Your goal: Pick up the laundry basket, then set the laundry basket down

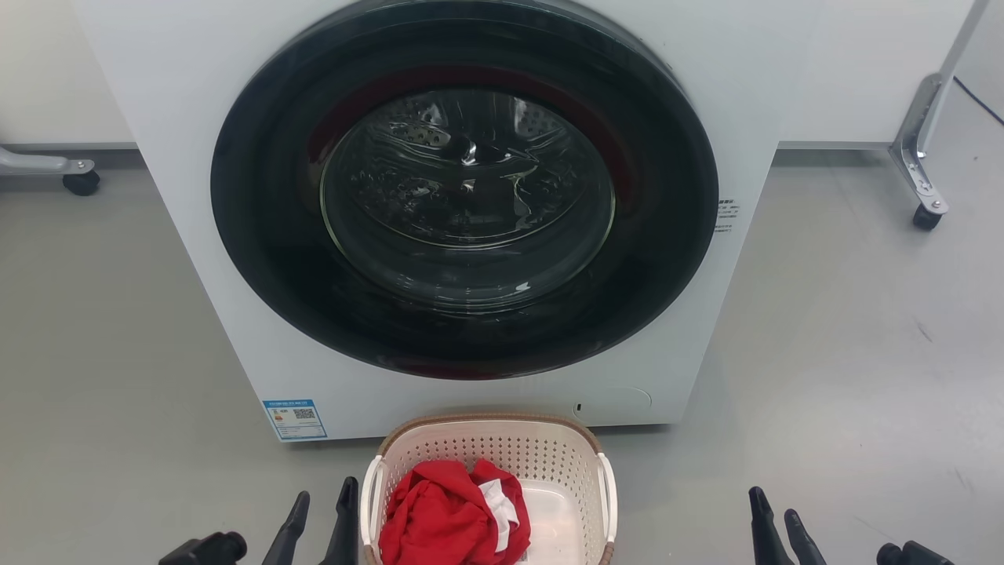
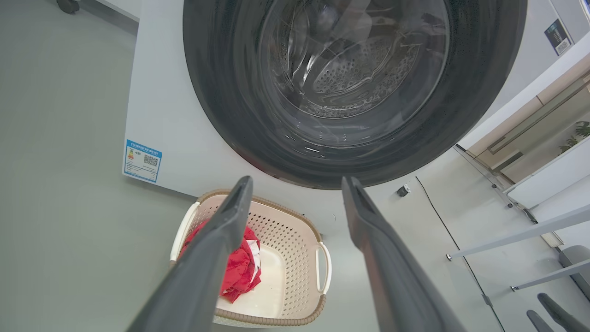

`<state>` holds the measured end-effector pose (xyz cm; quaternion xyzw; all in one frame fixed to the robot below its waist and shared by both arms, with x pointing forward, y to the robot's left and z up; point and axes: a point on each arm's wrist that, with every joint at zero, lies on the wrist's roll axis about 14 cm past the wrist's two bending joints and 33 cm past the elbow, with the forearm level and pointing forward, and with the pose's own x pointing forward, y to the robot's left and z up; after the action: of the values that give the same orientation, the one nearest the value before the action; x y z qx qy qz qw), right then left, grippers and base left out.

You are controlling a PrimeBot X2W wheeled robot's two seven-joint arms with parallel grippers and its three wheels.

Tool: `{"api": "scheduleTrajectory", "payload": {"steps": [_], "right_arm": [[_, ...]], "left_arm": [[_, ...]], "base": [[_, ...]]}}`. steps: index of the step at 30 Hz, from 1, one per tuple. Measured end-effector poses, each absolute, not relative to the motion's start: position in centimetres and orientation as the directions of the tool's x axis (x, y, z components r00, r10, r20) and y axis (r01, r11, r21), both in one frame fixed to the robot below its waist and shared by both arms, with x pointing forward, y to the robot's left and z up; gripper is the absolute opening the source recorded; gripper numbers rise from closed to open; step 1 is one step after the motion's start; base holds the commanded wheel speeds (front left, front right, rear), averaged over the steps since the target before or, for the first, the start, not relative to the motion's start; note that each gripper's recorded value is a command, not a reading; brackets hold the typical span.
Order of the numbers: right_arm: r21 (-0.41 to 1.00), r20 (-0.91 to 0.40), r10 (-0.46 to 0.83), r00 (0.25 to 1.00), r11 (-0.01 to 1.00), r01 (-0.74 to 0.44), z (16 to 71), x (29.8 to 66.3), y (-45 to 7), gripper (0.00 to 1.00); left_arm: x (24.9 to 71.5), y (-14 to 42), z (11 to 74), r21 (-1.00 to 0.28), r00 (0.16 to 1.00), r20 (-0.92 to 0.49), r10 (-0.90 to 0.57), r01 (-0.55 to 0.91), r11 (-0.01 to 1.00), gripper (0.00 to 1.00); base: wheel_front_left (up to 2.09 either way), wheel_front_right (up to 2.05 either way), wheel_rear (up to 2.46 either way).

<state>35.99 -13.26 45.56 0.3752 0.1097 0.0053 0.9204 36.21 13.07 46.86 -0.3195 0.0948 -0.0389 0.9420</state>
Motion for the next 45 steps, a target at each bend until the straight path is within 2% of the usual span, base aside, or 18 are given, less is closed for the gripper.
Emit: {"api": "scheduleTrajectory", "payload": {"steps": [9, 22, 45], "right_arm": [[0.574, -0.165, 0.097, 0.982, 0.818, 0.015, 46.2, 35.9, -12.4, 1.00], [0.409, -0.108, 0.128, 0.986, 0.910, -0.074, 47.1, 35.2, -10.8, 1.00], [0.126, 0.013, 0.214, 0.977, 0.969, -0.214, 49.0, 33.5, -7.6, 1.00]], "left_arm": [[36.0, 12.4, 47.3, -0.481, 0.983, -0.124, -0.135, 0.059, 0.874, 1.00], [35.4, 11.9, 48.0, -0.323, 0.989, -0.072, -0.132, 0.102, 0.941, 1.00], [33.9, 9.4, 49.7, -0.014, 0.978, 0.046, -0.202, 0.203, 0.979, 1.00]], "base": [[0.00, 0.00, 0.00], [0.00, 0.00, 0.00], [0.00, 0.00, 0.00]]}}
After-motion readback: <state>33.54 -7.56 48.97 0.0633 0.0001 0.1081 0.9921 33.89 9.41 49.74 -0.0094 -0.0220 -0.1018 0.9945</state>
